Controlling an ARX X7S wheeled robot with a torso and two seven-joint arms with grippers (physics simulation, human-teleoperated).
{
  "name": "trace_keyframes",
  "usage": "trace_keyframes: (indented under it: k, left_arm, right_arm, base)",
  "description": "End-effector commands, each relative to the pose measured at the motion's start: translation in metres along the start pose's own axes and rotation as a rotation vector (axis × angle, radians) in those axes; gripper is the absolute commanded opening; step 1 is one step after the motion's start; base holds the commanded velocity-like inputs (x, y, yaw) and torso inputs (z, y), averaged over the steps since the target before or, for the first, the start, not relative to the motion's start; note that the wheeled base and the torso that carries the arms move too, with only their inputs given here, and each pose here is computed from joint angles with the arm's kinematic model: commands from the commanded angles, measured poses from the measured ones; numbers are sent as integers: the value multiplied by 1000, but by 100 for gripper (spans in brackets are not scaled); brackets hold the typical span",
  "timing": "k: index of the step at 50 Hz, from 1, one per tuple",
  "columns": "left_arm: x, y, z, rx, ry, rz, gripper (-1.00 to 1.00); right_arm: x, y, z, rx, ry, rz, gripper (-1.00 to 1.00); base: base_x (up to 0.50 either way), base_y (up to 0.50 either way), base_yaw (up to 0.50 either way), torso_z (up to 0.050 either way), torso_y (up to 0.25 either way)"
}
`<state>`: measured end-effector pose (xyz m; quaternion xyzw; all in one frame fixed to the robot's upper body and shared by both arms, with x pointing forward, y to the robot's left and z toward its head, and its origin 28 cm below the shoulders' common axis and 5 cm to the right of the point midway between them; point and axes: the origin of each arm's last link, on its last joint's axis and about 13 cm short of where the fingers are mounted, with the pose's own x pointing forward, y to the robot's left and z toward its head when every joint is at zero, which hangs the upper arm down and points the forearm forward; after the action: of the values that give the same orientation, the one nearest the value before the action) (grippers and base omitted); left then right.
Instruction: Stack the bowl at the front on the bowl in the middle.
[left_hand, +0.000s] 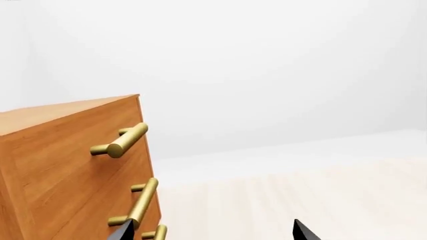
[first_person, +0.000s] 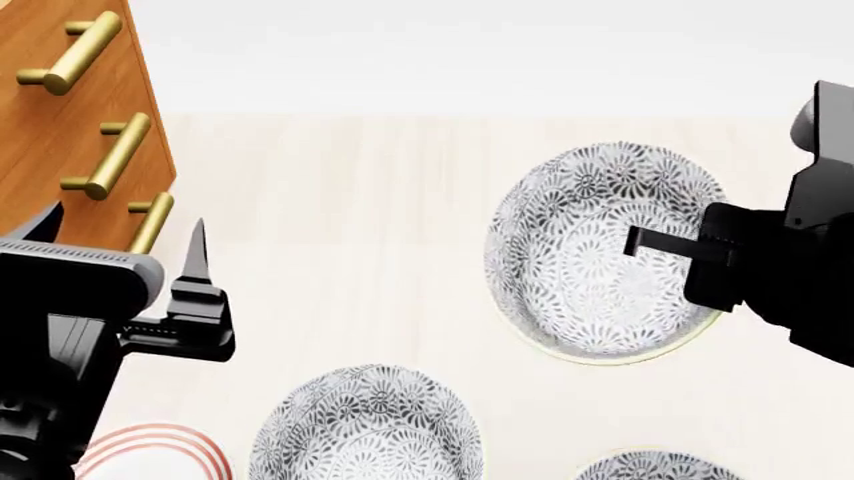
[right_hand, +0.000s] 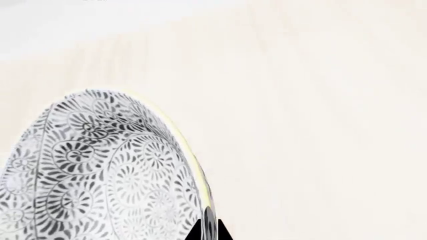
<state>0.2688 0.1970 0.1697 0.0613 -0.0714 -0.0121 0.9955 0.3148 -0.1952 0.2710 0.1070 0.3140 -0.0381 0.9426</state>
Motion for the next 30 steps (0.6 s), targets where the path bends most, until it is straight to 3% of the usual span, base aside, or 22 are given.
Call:
trace_keyframes:
  k: [1, 14, 30]
  left_arm:
    - [0, 0, 4, 0, -7, 0, 100]
    - [0, 1, 6, -2, -15, 3, 100]
    - [1, 0, 7, -5, -16, 2, 100]
  right_arm:
    - [-33, 9, 2, -72, -33, 64, -100]
    - [-55, 24, -10, -162, -41, 171, -100]
    - [-47, 47, -33, -294, 3, 258, -100]
  base:
    - [0, 0, 0, 0, 0]
    - [0, 0, 0, 0, 0]
    - [0, 0, 0, 0, 0]
